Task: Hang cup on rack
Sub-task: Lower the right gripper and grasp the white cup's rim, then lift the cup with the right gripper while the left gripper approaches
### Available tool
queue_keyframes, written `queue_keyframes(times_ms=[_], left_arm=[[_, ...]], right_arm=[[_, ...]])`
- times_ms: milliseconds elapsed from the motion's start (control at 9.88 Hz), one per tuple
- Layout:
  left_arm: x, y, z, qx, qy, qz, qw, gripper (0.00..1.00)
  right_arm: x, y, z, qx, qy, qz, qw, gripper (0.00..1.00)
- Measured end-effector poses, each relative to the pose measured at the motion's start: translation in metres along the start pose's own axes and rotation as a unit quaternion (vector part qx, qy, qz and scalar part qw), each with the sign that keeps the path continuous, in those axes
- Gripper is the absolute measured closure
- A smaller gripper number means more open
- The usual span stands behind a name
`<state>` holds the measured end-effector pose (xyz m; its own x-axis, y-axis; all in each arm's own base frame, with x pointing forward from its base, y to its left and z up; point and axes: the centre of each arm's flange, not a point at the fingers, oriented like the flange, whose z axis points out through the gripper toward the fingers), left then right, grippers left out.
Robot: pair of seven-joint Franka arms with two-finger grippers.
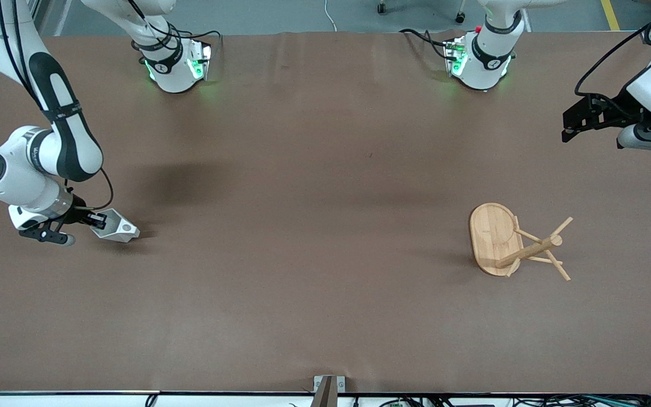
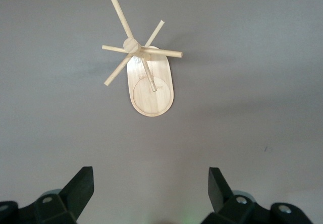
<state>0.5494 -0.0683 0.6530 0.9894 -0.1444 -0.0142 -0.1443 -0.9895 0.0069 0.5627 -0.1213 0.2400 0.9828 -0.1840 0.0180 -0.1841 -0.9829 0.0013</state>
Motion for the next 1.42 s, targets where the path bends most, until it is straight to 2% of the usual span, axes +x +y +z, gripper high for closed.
queue_keyframes(times_ms=[203, 405, 506, 608, 709, 810, 1013, 1114, 1316, 1418], left_arm=[[0.000, -0.001, -0.004, 0.000, 0.004, -0.001, 1.000, 0.00], [0.000, -0.004, -0.006, 0.001, 0.007, -0.003, 1.000, 0.00], [0.000, -0.007, -0.007, 0.002, 0.011, -0.004, 1.000, 0.00], [0.001, -0.008, -0.007, 0.002, 0.014, -0.004, 1.000, 0.00], [0.001, -0.007, -0.008, 0.000, 0.015, 0.005, 1.000, 0.00], [0.001, 0.001, -0.009, -0.020, 0.018, 0.035, 0.999, 0.00], [0.001, 0.035, -0.014, -0.123, 0.031, 0.109, 0.986, 0.00], [-0.001, 0.057, -0.016, -0.153, 0.034, 0.135, 0.978, 0.00], [-0.005, 0.121, -0.016, -0.165, 0.035, 0.190, 0.967, 0.00], [-0.004, 0.144, -0.007, -0.168, 0.031, 0.212, 0.962, 0.00]], right_arm=[[0.007, -0.004, -0.015, 0.004, -0.025, -0.030, 0.999, 0.96], [0.033, -0.020, -0.083, 0.027, -0.061, -0.061, 0.996, 0.96], [0.045, -0.041, -0.130, 0.065, -0.063, -0.066, 0.994, 0.96], [0.048, -0.066, -0.153, 0.105, -0.063, -0.078, 0.989, 0.96], [0.045, -0.099, -0.158, 0.158, -0.066, -0.091, 0.981, 0.96], [0.039, -0.141, -0.156, 0.213, -0.073, -0.102, 0.969, 0.96], [0.018, -0.235, -0.157, 0.322, -0.097, -0.118, 0.935, 0.96], [0.005, -0.272, -0.160, 0.366, -0.110, -0.119, 0.916, 0.96], [-0.019, -0.328, -0.160, 0.452, -0.149, -0.104, 0.873, 0.96], [-0.028, -0.348, -0.158, 0.482, -0.168, -0.098, 0.855, 0.96]])
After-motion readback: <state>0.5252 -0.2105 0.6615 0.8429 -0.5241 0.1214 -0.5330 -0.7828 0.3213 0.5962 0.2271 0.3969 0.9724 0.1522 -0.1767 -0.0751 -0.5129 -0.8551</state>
